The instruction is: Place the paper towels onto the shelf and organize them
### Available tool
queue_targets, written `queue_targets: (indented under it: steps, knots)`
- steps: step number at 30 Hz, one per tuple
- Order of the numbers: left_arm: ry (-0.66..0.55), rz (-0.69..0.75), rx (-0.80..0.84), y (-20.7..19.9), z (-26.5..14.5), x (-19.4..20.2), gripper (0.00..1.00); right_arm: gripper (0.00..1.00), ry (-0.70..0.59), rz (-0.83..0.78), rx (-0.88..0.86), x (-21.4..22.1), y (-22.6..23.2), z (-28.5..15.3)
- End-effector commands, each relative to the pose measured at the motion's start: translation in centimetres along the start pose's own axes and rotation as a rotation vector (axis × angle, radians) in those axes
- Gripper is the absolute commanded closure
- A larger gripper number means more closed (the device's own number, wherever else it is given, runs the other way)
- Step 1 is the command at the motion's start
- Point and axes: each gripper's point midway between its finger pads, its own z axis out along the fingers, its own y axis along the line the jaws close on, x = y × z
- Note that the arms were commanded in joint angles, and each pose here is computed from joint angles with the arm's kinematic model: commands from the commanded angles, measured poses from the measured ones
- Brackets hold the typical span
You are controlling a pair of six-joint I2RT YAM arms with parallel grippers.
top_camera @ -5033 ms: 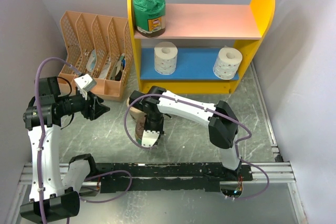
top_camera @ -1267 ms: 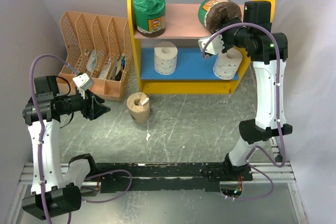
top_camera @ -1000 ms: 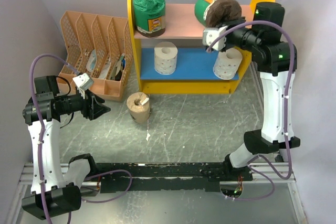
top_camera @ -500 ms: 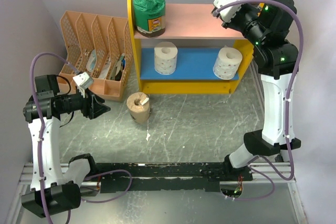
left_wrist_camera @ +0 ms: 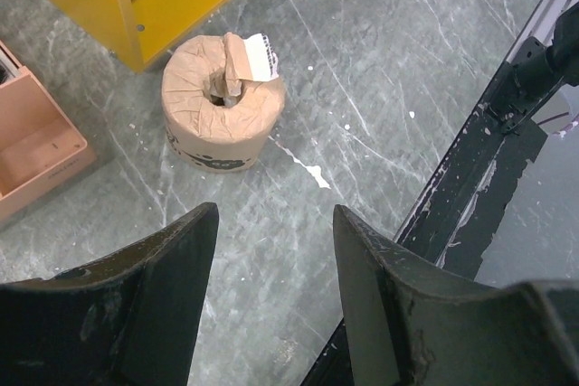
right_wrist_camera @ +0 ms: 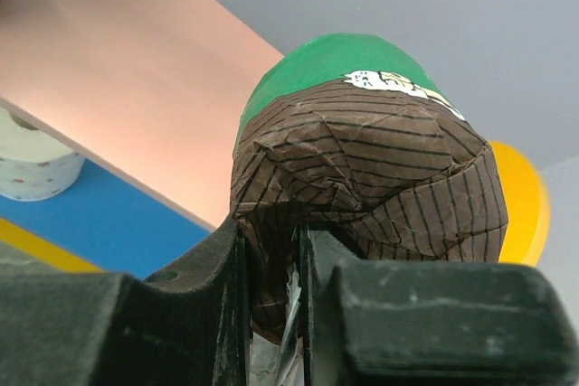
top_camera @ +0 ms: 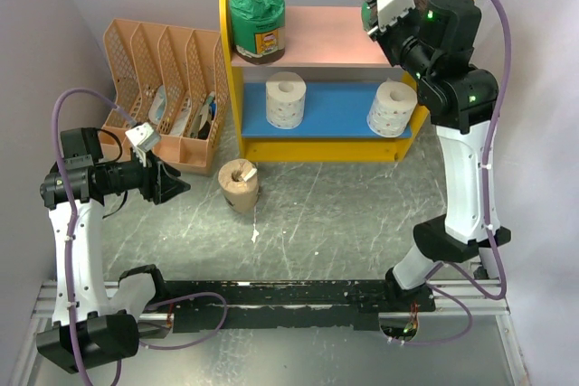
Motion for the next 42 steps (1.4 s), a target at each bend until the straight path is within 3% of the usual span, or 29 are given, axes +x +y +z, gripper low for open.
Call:
queue_targets:
  steps: [1, 9, 20, 23, 42]
  knots:
    - [-0.027, 0.027, -0.016, 0.3, -0.3, -1.0, 0.35, 1.00, 0.020, 0.141, 0.077, 0.6, -1.1, -1.1]
    - [-0.030, 0.018, -0.021, 0.5, -0.4, -1.0, 0.35, 1.00, 0.075, 0.143, 0.030, 2.4, 0.0, -1.6]
    - [-0.030, 0.009, -0.014, 0.6, -0.3, -1.0, 0.35, 1.00, 0.011, 0.141, 0.053, 0.8, -1.3, -2.8]
    - [-0.031, 0.009, -0.017, 0.6, -0.4, -1.0, 0.35, 0.87, -0.001, 0.143, 0.056, 0.0, -1.8, -3.1]
    - [-0.036, 0.015, -0.023, 0.6, -0.5, -1.1, 0.35, 0.78, -0.029, 0.194, -0.116, -0.6, 1.6, -2.3]
